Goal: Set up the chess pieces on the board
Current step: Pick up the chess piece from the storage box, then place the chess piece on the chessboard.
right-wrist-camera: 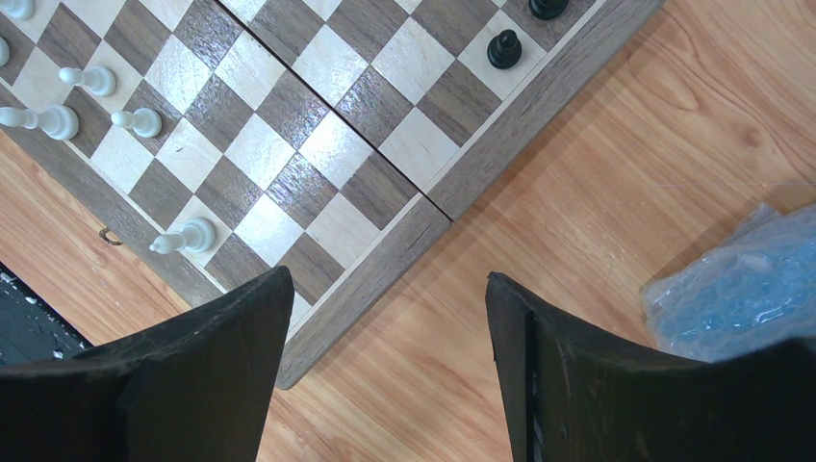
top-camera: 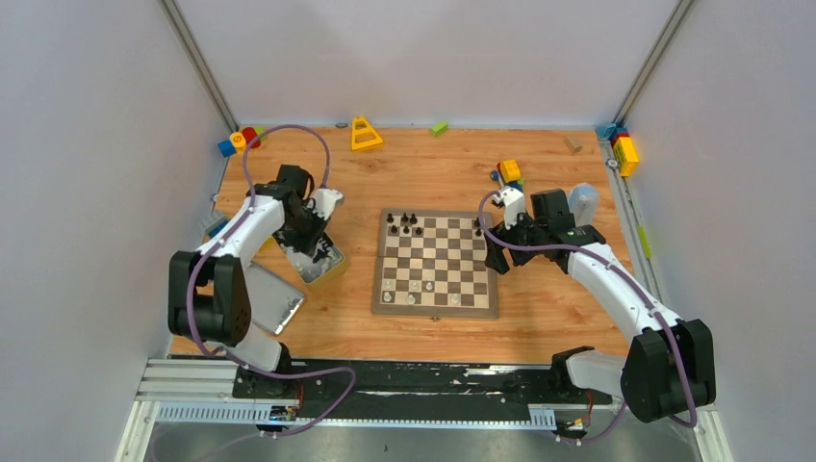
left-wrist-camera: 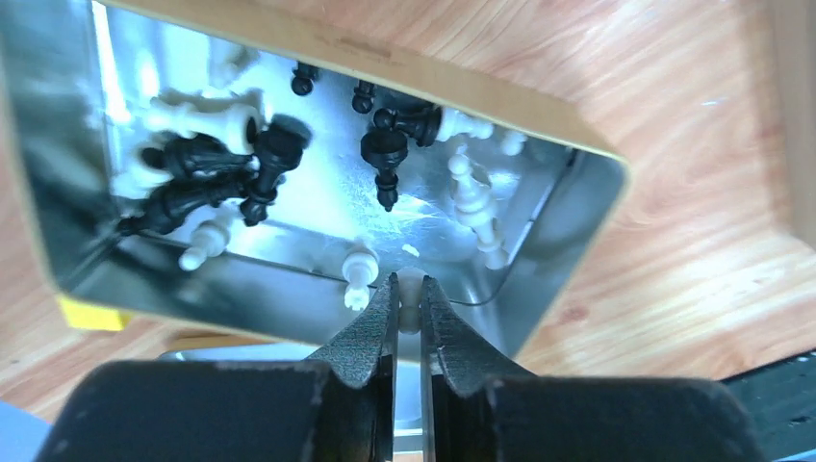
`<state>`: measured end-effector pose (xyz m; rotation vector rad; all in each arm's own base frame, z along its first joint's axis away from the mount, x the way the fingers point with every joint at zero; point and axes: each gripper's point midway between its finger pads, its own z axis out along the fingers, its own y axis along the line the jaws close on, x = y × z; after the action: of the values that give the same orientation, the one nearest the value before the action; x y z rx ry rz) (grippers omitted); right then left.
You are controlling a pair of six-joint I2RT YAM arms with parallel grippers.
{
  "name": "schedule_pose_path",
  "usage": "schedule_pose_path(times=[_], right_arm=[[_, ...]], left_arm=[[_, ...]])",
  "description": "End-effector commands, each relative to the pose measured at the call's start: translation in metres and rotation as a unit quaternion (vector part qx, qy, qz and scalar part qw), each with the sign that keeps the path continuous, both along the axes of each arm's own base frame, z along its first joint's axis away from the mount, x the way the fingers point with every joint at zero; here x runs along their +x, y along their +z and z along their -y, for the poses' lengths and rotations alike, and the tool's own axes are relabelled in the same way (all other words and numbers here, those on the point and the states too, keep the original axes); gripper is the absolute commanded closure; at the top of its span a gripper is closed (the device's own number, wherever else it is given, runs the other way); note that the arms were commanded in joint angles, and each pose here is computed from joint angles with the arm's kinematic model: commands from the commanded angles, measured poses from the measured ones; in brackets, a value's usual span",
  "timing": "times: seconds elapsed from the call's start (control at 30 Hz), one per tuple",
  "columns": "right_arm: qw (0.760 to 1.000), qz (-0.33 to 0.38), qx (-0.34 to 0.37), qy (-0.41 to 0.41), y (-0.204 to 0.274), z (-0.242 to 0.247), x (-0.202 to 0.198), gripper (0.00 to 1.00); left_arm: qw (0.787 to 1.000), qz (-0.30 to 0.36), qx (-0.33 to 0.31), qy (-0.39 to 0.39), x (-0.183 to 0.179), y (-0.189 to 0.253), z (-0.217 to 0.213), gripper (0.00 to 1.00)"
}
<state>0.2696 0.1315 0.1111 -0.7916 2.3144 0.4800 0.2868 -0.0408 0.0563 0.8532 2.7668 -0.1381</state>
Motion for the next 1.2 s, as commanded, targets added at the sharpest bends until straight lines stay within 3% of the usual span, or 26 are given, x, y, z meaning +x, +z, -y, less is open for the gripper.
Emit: schedule_pose_path(times=[0.0,0.27,0.53,0.77,1.17], right_arm=[[1.0,0.016,0.009,0.011,0.008,-0.003,0.004,0.25],[0.999,0.032,0.005,0.001,0.014,0.0,0.009,0.26],[0.998,0.049,0.002,-0.031,0.022,0.012,0.017,0.26],[0.998,0.055,0.002,-0.042,0.024,0.019,0.018,0.26],[0.998,0.053,0.003,-0.038,0.023,0.019,0.016,0.26]], left_arm=[[0.995,0.062,-0.063,-0.045,0.002,0.062,0.033,0.9],[0.977,0.074,-0.072,-0.188,-0.021,0.08,0.125,0.89],[0.932,0.069,-0.092,-0.343,-0.058,0.068,0.217,0.88],[0.92,0.046,-0.099,-0.378,-0.066,0.048,0.243,0.88],[0.922,0.028,-0.075,-0.38,-0.065,0.015,0.248,0.87]])
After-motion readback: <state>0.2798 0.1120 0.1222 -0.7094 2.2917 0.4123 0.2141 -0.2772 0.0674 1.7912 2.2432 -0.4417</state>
